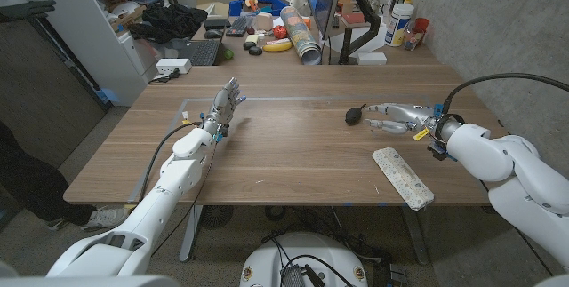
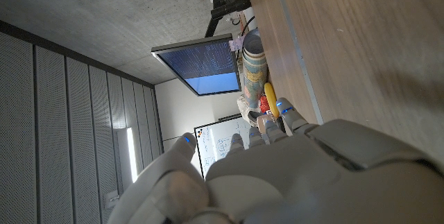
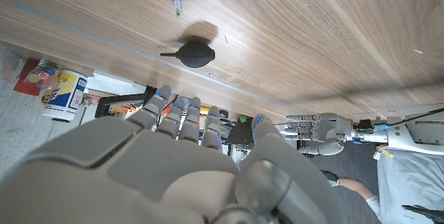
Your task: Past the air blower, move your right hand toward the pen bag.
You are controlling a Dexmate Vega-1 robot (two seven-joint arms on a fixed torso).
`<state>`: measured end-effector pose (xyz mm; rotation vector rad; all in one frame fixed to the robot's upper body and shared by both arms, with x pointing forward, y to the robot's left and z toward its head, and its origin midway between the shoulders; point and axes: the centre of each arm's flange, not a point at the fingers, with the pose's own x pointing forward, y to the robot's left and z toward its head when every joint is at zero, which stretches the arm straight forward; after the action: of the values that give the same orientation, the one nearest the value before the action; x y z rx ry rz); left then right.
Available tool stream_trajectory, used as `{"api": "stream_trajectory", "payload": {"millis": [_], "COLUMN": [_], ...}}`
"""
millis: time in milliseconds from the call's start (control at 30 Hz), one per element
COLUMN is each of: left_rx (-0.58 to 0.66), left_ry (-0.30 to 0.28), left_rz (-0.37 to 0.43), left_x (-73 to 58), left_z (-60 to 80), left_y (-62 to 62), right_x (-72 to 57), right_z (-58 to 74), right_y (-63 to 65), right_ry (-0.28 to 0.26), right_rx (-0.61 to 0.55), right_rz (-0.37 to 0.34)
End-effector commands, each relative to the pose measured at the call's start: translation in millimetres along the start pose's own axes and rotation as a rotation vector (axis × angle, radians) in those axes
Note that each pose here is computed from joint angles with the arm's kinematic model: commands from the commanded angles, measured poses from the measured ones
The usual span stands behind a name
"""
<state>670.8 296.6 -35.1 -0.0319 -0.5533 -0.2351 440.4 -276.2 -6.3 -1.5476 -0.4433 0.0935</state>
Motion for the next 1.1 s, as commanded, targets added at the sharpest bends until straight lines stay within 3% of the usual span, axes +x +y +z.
{"api": "stream_trajectory", "payload": {"millis": [33,1100], "left_rx": [0.001,0.000], "left_ry": [0.003,0.015], "left_rz": [0.000,0.007], "left_x": [-0.5,-2.0], "left_z": [-0.4,-4.3], "left_y": [-0.1,5.2], "right_x": [1.7,9.8], "right_z": [-0.9,-1.9], "right_y": [5.7,18.1], "right_ry": [0.006,0.023], "right_rx": [0.006,0.016], "right_rz": [0.021,0.074]}}
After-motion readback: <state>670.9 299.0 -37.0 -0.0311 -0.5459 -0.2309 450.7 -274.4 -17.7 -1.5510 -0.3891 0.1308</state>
